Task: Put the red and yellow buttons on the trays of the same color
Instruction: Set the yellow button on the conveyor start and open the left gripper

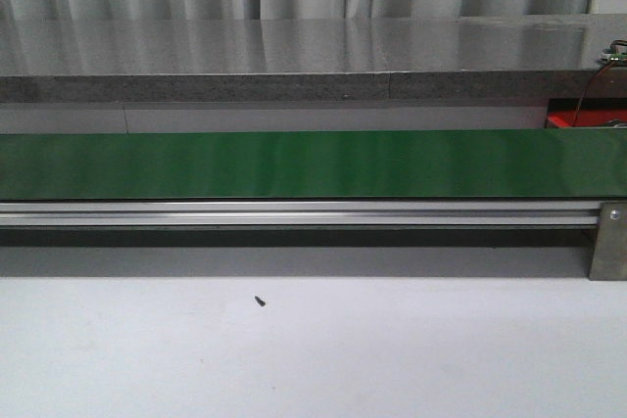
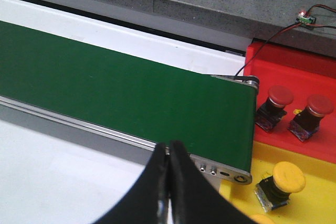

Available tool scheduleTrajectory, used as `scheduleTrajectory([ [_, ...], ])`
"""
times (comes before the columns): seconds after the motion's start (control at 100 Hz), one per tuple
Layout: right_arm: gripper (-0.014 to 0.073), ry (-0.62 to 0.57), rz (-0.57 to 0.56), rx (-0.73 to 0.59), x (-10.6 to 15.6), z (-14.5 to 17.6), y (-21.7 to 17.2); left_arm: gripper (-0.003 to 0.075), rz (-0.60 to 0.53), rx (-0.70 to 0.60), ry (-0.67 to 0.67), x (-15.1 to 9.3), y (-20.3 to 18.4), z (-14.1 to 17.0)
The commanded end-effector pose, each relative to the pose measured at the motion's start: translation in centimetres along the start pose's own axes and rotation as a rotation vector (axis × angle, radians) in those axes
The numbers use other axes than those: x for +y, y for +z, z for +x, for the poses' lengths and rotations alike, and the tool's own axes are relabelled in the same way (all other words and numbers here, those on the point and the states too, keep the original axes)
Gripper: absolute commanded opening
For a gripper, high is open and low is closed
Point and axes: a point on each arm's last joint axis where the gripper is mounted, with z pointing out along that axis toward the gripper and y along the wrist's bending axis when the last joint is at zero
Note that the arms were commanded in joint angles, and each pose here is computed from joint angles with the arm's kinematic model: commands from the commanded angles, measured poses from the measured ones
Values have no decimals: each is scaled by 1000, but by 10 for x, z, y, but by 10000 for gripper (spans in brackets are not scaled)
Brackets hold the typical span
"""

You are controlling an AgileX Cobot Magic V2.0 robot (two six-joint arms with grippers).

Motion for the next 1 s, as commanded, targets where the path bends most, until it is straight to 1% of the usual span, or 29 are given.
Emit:
scheduleTrajectory([
  [0.0,-118,13,23,-88,-2,-13,-4,336,15,-110,0,-5,-23,-14],
  [0.04,-118,13,23,-88,-2,-13,-4,415,20,-115,-6,-6,-24,-14],
  [0.09,-118,13,23,-88,-2,-13,-4,487,21,-122,-7,-6,-27,-15],
  [0.13,-118,13,23,-88,-2,-13,-4,526,20,-130,-6,-7,-30,-15],
  [0.16,-118,13,23,-88,-2,-13,-4,540,21,-138,-4,-7,-34,-16],
  [0.33,-118,13,23,-88,-2,-13,-4,535,15,-223,8,-9,-62,-27],
  [0.47,-118,13,23,-88,-2,-13,-4,534,-32,-299,21,1,-83,-40],
  [0.59,-118,13,23,-88,-2,-13,-4,534,-82,-338,-10,22,-91,-45],
  [0.71,-118,13,23,-88,-2,-13,-4,534,-154,-357,-59,54,-93,-44],
  [0.9,-118,13,23,-88,-2,-13,-4,534,-268,-392,-165,112,-91,-36],
  [0.99,-118,13,23,-88,-2,-13,-4,534,-301,-391,-200,132,-83,-32],
])
